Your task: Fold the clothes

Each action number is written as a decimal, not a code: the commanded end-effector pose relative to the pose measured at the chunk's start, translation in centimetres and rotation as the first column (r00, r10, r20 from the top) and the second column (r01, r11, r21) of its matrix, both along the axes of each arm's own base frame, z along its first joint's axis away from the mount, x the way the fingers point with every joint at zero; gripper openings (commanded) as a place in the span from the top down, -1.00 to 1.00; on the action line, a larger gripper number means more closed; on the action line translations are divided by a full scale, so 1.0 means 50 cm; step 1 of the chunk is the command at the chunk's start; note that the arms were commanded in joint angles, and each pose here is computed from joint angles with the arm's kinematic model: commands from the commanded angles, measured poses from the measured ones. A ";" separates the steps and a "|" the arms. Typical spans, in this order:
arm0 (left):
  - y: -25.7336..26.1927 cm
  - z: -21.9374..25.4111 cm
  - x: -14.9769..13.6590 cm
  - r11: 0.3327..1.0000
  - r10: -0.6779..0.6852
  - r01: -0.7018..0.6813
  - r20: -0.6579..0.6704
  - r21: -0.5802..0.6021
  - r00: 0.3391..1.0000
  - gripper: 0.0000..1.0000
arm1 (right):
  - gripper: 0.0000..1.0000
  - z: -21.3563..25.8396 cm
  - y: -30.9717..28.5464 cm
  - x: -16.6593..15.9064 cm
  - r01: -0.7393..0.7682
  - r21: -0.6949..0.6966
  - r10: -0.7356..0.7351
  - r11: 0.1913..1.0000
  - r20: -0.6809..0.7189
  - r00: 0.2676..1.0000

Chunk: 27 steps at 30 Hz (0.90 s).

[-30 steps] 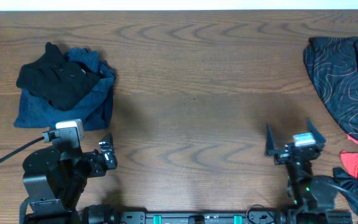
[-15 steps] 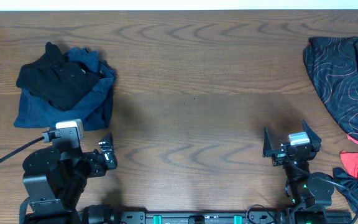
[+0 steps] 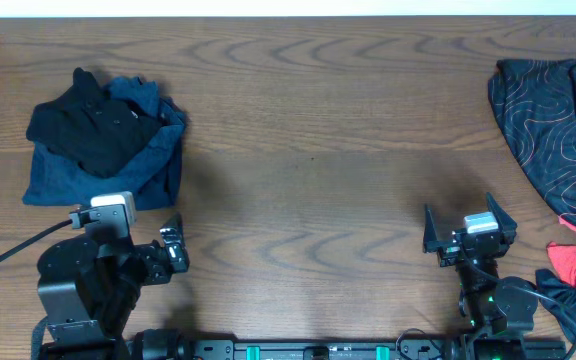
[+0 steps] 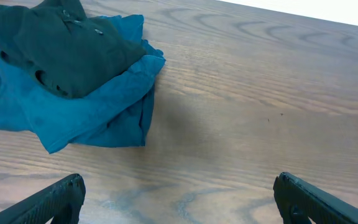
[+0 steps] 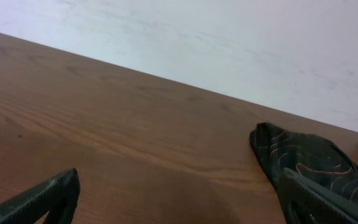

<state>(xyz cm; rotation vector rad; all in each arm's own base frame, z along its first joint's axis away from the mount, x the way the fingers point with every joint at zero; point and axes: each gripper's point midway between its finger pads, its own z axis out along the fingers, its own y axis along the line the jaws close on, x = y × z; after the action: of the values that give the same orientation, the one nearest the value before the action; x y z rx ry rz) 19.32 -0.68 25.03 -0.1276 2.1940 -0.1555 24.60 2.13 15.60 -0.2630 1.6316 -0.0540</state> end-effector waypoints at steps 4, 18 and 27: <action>0.041 -0.024 -0.029 0.988 0.054 -0.054 0.004 0.143 0.999 -0.96 | -0.99 -0.003 0.007 -0.001 -0.017 -0.015 0.017 1.000 -0.004 1.000; 0.054 -0.162 0.048 0.981 0.063 -0.125 0.364 0.149 0.929 -0.96 | -0.98 -0.003 0.007 -0.001 -0.017 -0.015 0.017 1.000 -0.004 1.000; 0.046 -0.211 0.102 0.984 0.034 -0.113 0.484 0.136 0.874 -0.96 | -0.98 -0.003 0.007 -0.001 -0.017 -0.015 0.017 1.000 -0.004 1.000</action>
<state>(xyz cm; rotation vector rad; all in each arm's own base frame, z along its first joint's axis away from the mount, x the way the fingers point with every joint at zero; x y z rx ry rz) 24.40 2.16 15.60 -0.1033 1.6633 0.0478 24.61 2.14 15.54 -0.2691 1.6329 -0.0586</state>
